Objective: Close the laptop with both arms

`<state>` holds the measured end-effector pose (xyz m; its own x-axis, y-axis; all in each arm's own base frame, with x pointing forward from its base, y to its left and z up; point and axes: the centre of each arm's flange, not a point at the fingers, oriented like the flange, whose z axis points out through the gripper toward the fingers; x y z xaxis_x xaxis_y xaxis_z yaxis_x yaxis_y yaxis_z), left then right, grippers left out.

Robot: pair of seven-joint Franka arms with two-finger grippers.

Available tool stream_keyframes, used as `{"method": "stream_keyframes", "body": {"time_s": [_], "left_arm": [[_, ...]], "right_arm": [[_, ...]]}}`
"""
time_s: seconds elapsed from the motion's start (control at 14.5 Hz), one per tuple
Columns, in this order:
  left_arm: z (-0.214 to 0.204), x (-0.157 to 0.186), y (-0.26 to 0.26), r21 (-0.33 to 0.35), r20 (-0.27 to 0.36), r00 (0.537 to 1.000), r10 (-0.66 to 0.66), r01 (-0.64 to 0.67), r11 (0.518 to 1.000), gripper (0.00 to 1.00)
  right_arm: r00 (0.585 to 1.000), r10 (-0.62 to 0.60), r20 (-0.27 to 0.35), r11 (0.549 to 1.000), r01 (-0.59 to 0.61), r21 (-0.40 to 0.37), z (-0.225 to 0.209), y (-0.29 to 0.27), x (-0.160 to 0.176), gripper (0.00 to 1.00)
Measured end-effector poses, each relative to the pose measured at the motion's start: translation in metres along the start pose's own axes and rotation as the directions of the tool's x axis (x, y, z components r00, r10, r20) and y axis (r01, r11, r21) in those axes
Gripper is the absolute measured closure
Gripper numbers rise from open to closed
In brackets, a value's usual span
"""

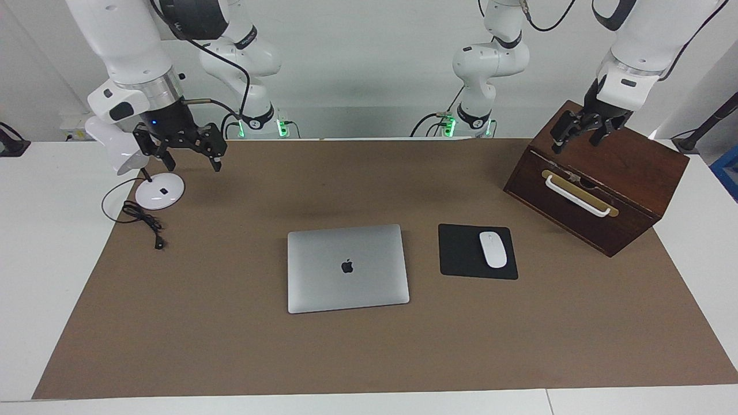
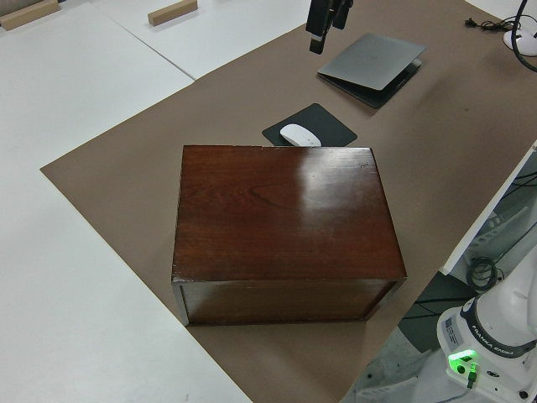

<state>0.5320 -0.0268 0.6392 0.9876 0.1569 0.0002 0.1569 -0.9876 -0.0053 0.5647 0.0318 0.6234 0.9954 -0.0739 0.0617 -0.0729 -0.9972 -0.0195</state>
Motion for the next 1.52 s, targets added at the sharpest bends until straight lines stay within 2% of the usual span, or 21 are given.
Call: {"method": "stream_keyframes", "body": {"time_s": [0.97, 1.52], "left_arm": [[-0.001, 0.000, 0.002, 0.004, -0.004, 1.000, 0.006, -0.006, 1.000, 0.00], [0.006, -0.007, 0.019, 0.006, 0.029, 0.998, 0.056, -0.056, 0.998, 0.00]], "right_arm": [[0.999, 0.041, -0.001, 0.999, -0.041, -0.003, 0.000, 0.023, 0.003, 0.00], [0.999, 0.055, -0.001, 0.999, -0.055, -0.003, 0.000, 0.030, 0.003, 0.00]]}}
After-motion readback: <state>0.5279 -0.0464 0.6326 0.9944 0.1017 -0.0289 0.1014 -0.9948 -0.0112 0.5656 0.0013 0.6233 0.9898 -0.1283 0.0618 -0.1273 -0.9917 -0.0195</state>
